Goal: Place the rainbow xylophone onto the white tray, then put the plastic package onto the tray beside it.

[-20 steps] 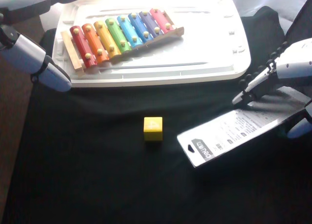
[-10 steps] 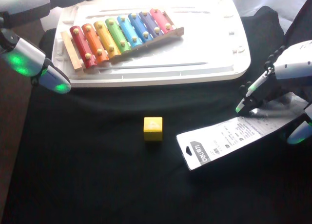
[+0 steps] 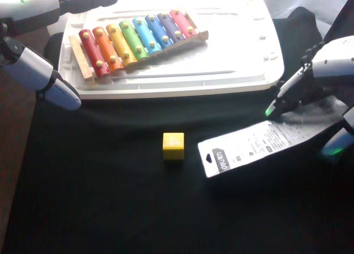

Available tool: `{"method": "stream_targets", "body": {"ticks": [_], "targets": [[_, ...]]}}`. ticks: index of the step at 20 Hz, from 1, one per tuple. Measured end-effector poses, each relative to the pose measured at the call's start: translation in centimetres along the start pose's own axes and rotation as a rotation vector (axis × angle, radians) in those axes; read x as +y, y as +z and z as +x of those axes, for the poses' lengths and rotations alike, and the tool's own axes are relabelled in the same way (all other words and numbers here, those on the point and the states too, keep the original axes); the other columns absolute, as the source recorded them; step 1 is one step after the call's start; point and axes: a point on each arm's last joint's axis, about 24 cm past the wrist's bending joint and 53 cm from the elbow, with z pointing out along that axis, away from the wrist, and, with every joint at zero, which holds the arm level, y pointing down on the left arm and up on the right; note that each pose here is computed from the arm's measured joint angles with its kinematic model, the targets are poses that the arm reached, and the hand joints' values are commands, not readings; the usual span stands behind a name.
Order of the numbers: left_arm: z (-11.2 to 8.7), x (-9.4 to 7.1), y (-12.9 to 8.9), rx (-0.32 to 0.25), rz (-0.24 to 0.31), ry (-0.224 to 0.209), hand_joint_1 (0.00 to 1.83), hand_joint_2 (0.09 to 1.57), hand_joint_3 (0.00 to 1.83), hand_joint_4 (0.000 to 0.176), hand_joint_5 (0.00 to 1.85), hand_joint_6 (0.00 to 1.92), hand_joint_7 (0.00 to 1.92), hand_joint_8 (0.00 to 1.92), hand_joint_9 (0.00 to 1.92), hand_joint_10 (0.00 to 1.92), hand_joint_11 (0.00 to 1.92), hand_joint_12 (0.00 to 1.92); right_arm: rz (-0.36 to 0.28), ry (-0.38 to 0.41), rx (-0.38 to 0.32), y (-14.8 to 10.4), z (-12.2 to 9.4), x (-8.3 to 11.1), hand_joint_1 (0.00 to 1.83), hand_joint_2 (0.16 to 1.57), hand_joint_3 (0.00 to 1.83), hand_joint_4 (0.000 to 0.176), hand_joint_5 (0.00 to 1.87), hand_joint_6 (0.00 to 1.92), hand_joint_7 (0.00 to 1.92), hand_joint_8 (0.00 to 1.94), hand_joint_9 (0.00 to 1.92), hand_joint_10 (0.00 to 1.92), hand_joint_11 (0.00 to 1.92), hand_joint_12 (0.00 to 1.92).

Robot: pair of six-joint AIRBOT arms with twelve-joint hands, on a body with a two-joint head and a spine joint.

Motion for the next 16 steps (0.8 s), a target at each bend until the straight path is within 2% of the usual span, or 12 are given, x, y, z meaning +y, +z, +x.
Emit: {"method": "stream_targets", "body": {"ticks": [1, 3, 4, 6, 8, 10, 11, 12, 13, 14, 15, 16], "targets": [[0.1, 0.0, 0.0, 0.001, -0.001, 0.0, 0.9, 0.65, 0.01, 0.091, 0.0, 0.0, 0.0, 0.0, 0.0, 0.0, 0.0, 0.0, -0.006, 0.004, -0.017, -0.1, -0.4, 0.1, 1.17, 1.11, 0.0, 0.0, 0.98, 0.96, 1.15, 1.94, 1.37, 1.92, 1.4, 1.92], [0.3, 0.0, 0.0, 0.007, -0.001, 0.0, 0.89, 0.66, 0.01, 0.111, 0.0, 0.0, 0.0, 0.0, 0.0, 0.0, 0.0, 0.0, -0.017, 0.022, -0.045, -0.4, -1.2, 0.3, 1.17, 1.11, 0.0, 0.0, 1.0, 0.94, 1.12, 1.94, 1.33, 1.92, 1.39, 1.92], [0.6, 0.0, 0.1, 0.012, 0.001, -0.001, 0.87, 0.67, 0.01, 0.114, 0.0, 0.0, 0.0, 0.0, 0.0, 0.0, 0.0, 0.0, -0.015, 0.017, -0.051, -0.5, -1.3, 0.2, 1.18, 1.1, 0.0, 0.0, 1.0, 0.93, 1.05, 1.94, 1.28, 1.92, 1.33, 1.92], [0.8, -0.1, 0.2, 0.018, 0.001, 0.0, 0.86, 0.67, 0.01, 0.11, 0.0, 0.0, 0.0, 0.0, 0.0, 0.0, 0.0, 0.0, -0.015, 0.013, -0.06, -0.7, -1.6, 0.2, 1.19, 1.08, 0.0, 0.0, 1.05, 0.85, 1.14, 1.94, 1.36, 1.92, 1.43, 1.92], [0.8, -0.2, 0.2, 0.016, 0.004, -0.001, 0.87, 0.66, 0.0, 0.143, 0.0, 0.0, 0.0, 0.0, 0.0, 0.0, 0.0, 0.0, -0.022, 0.003, -0.071, -0.8, -2.0, 0.5, 1.19, 1.08, 0.0, 0.0, 1.05, 0.85, 1.08, 1.94, 1.31, 1.92, 1.36, 1.92], [0.9, -0.2, 0.3, 0.019, 0.005, -0.001, 0.88, 0.66, 0.0, 0.14, 0.0, 0.0, 0.0, 0.0, 0.0, 0.0, 0.0, 0.0, -0.025, 0.007, -0.097, -1.3, -2.7, 0.5, 1.18, 1.1, 0.0, 0.0, 1.01, 0.9, 1.1, 1.9, 1.31, 1.92, 1.37, 1.92], [0.9, -0.2, 0.3, 0.019, 0.004, -0.001, 0.87, 0.65, 0.0, 0.151, 0.0, 0.0, 0.0, 0.0, 0.0, 0.0, 0.0, 0.0, -0.023, 0.011, -0.108, -1.6, -3.1, 0.5, 1.16, 1.14, 0.01, 0.0, 0.93, 1.03, 1.05, 1.56, 1.2, 1.72, 1.18, 1.88], [0.9, -0.2, 0.3, 0.02, 0.003, -0.001, 0.88, 0.65, 0.0, 0.157, 0.0, 0.0, 0.0, 0.0, 0.0, 0.0, 0.0, 0.0, -0.022, 0.007, -0.117, -1.9, -3.5, 0.5, 1.15, 1.15, 0.0, 0.0, 0.92, 1.06, 1.07, 1.52, 1.21, 1.74, 1.19, 1.91], [0.9, -0.2, 0.3, 0.019, 0.003, -0.001, 0.91, 0.67, 0.0, 0.129, 0.0, 0.0, 0.0, 0.0, 0.0, 0.0, 0.0, 0.0, -0.022, 0.0, -0.135, -2.2, -4.2, 0.7, 1.16, 1.14, 0.0, 0.0, 0.92, 1.06, 1.06, 1.26, 1.18, 1.52, 1.15, 1.8], [1.0, -0.2, 0.3, 0.02, 0.004, -0.001, 0.92, 0.67, 0.01, 0.115, 0.0, 0.0, 0.0, 0.0, 0.0, 0.0, 0.0, 0.0, -0.026, -0.007, -0.147, -2.3, -4.7, 0.9, 1.16, 1.14, 0.0, 0.0, 0.92, 1.05, 1.11, 0.96, 1.2, 1.24, 1.12, 1.64], [1.0, -0.2, 0.3, 0.021, 0.004, -0.001, 0.9, 0.66, 0.0, 0.09, 0.0, 0.0, 0.0, 0.0, 0.0, 0.0, 0.0, 0.0, -0.033, -0.009, -0.167, -2.5, -5.5, 1.3, 1.25, 1.13, 0.0, 0.0, 0.88, 0.92, 1.1, 1.0, 1.27, 0.82, 1.06, 1.4], [1.1, -0.2, 0.3, 0.022, 0.004, -0.001, 0.88, 0.67, 0.0, 0.089, 0.0, 0.0, 0.0, 0.0, 0.0, 0.0, 0.0, 0.0, -0.036, -0.014, -0.176, -2.6, -5.9, 1.5, 1.27, 1.11, 0.0, 0.0, 0.88, 0.92, 1.14, 0.91, 1.34, 0.51, 1.08, 1.17]]}}
